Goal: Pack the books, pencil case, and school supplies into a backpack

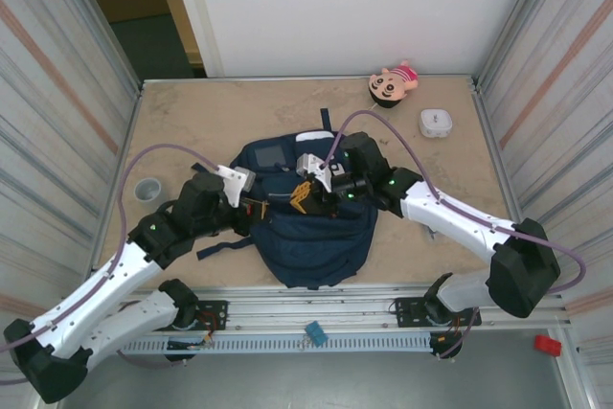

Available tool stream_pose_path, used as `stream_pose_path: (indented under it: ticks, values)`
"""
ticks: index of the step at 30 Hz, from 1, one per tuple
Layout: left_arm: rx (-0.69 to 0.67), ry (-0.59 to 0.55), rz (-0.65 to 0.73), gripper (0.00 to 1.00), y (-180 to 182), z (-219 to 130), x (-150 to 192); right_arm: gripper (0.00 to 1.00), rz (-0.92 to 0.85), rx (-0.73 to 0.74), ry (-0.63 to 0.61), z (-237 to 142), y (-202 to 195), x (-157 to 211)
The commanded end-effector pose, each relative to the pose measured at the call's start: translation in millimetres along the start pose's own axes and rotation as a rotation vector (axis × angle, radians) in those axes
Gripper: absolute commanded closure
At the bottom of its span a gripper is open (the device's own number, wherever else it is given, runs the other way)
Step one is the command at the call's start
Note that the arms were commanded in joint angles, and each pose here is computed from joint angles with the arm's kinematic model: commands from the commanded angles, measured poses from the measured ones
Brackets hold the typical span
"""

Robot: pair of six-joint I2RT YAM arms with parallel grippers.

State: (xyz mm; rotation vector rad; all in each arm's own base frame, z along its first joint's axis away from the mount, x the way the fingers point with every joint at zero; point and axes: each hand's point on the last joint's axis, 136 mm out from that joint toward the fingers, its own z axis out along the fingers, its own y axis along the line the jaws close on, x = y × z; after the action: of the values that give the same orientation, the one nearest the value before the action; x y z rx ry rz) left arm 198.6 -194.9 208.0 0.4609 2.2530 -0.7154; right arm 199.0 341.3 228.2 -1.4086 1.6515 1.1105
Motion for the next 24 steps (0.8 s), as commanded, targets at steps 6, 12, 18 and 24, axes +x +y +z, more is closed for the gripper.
stream_pose_path:
  ticks: [6,12,18,24]
  values:
    - [-0.144,-0.019,0.083,1.0,33.8,16.7,-6.3,1.0,-0.068,-0.115,-0.069,-21.3,26.9,-27.4]
    - [-0.218,-0.053,0.034,0.99,56.2,25.6,-12.0,1.0,-0.072,-0.121,-0.075,-23.5,29.7,-31.3]
    - [-0.199,-0.106,0.015,0.8,55.8,26.7,-22.8,1.0,-0.057,-0.068,-0.057,-19.7,17.1,-27.9]
    - [-0.066,-0.116,0.061,0.35,28.5,14.8,-27.6,0.72,0.023,0.038,-0.018,-12.9,-10.3,-19.1]
